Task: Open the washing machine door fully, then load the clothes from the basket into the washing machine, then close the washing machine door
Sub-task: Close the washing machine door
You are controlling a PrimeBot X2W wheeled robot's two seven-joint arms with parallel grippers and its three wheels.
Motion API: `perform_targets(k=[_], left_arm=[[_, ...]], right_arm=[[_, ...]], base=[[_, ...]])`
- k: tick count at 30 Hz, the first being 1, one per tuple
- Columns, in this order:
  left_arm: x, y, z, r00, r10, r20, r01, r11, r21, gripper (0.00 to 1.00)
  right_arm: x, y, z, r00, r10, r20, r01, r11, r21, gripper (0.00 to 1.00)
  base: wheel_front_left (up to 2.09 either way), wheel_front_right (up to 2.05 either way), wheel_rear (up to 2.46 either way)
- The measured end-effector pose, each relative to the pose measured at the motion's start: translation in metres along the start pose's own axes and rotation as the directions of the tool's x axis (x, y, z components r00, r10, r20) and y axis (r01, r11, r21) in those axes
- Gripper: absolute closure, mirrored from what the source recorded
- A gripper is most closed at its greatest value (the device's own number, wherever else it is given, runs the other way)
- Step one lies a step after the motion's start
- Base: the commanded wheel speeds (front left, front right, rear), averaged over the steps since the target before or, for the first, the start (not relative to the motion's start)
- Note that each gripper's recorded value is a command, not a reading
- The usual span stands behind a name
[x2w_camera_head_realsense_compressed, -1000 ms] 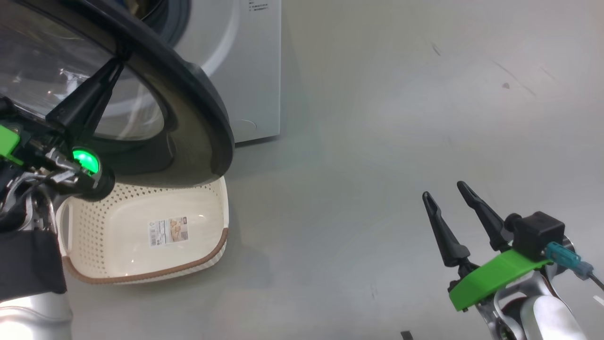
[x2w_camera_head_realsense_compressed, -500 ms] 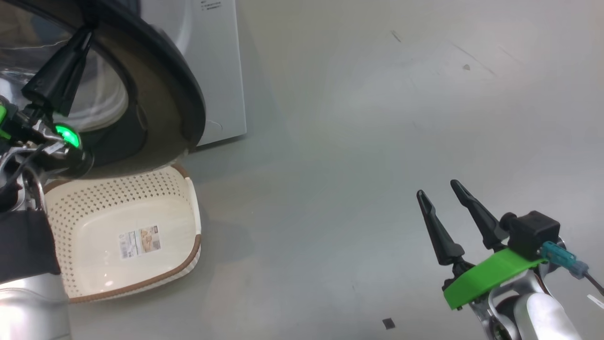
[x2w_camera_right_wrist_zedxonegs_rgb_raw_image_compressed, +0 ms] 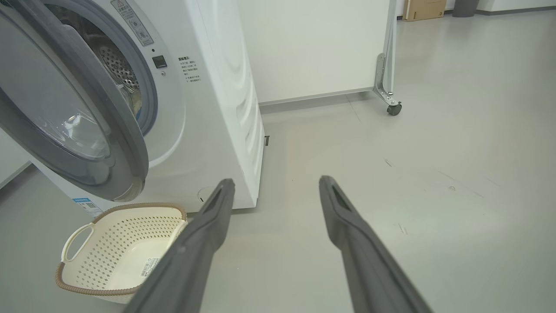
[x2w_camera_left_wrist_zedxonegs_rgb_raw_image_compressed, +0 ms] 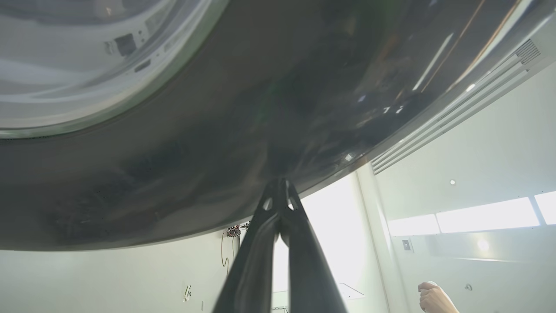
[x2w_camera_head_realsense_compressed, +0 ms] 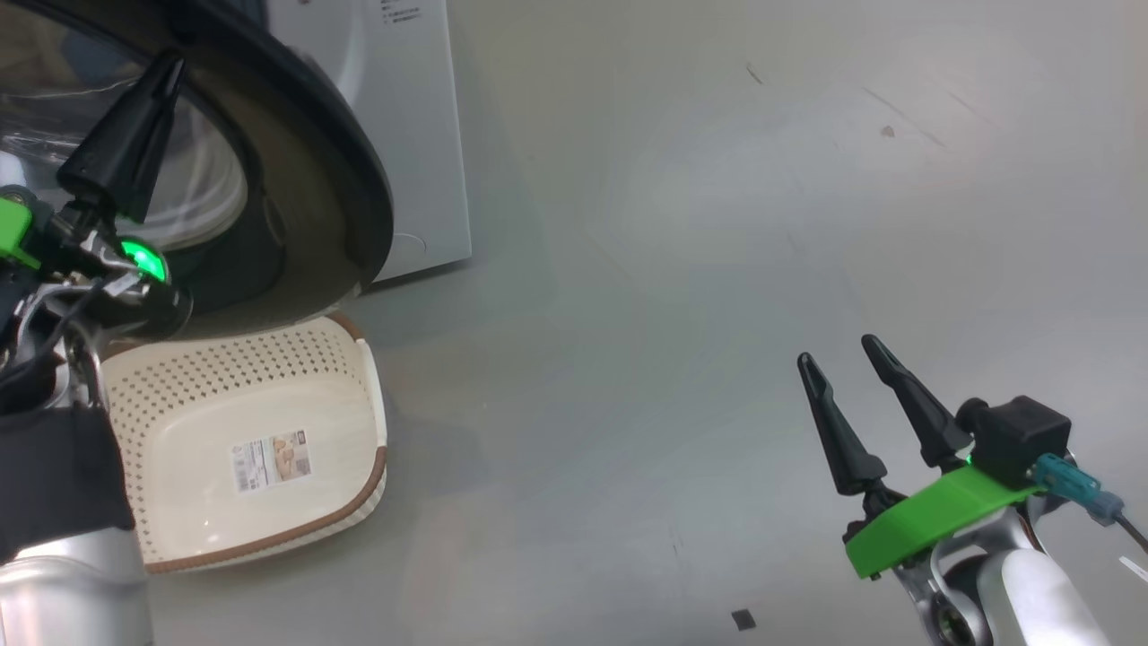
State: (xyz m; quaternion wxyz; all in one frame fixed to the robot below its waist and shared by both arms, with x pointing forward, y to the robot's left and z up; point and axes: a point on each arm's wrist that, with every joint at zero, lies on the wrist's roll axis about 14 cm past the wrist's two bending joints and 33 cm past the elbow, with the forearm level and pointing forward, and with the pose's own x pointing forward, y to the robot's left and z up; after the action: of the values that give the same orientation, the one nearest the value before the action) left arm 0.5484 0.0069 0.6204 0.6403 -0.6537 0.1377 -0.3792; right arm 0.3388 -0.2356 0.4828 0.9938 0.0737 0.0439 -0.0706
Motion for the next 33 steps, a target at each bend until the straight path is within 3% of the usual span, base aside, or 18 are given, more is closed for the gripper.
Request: perform_targets(k=[4,10,11,13,14,16,20,23,26,29,31,33], left_arm=[[-0.013,-0.001,0.0,1.0,0.008,0.02,-0.009,1.0,0.007,1.0],[-0.032,0.002,-0.005,0.997,0.066,0.041,-0.07,0.993,0.098,1.0],[-0.036,0.003,-0.005,0.995,0.078,0.057,-0.084,0.99,0.116,0.93],[-0.043,0.002,-0.006,0.993,0.092,0.074,-0.103,0.983,0.151,0.55],[-0.046,0.001,-0.006,0.992,0.096,0.086,-0.109,0.98,0.166,0.26],[-0.052,-0.003,-0.008,0.991,0.096,0.098,-0.113,0.976,0.186,0.0],[-0.063,-0.018,-0.008,0.987,0.072,0.144,-0.105,0.967,0.232,0.0],[-0.072,-0.026,-0.008,0.982,0.067,0.176,-0.121,0.943,0.311,0.0],[-0.084,-0.026,-0.006,0.971,0.086,0.223,-0.173,0.898,0.406,0.0],[-0.102,-0.016,-0.002,0.952,0.126,0.279,-0.258,0.82,0.51,0.0],[-0.115,-0.007,0.0,0.936,0.156,0.314,-0.321,0.744,0.586,0.0],[-0.131,0.003,0.006,0.915,0.183,0.36,-0.389,0.643,0.66,0.0]], right_arm=[[0.005,0.007,0.001,1.0,0.026,0.004,-0.026,1.0,-0.011,0.0],[0.015,0.019,0.01,0.997,0.068,0.031,-0.067,0.997,-0.039,0.0],[0.017,0.021,0.012,0.997,0.074,0.036,-0.073,0.997,-0.041,0.0],[0.019,0.025,0.013,0.995,0.088,0.042,-0.086,0.995,-0.046,0.0],[0.02,0.027,0.014,0.994,0.095,0.045,-0.093,0.995,-0.048,0.0],[0.022,0.031,0.017,0.993,0.108,0.055,-0.105,0.993,-0.047,0.0],[0.024,0.037,0.022,0.99,0.129,0.064,-0.125,0.991,-0.053,0.0],[0.024,0.041,0.025,0.987,0.141,0.076,-0.136,0.989,-0.057,0.0],[0.024,0.044,0.029,0.985,0.15,0.087,-0.145,0.988,-0.058,0.0],[0.023,0.045,0.033,0.983,0.154,0.099,-0.149,0.987,-0.057,0.0],[0.023,0.045,0.036,0.982,0.155,0.106,-0.149,0.987,-0.064,0.0],[0.023,0.046,0.038,0.981,0.158,0.111,-0.152,0.986,-0.065,0.0]], base=[[0.0,0.0,0.0],[0.0,0.0,0.0],[0.0,0.0,0.0],[0.0,0.0,0.0],[0.0,0.0,0.0],[0.0,0.0,0.0],[0.0,0.0,0.0],[0.0,0.0,0.0],[0.0,0.0,0.0],[0.0,0.0,0.0],[0.0,0.0,0.0],[0.0,0.0,0.0]])
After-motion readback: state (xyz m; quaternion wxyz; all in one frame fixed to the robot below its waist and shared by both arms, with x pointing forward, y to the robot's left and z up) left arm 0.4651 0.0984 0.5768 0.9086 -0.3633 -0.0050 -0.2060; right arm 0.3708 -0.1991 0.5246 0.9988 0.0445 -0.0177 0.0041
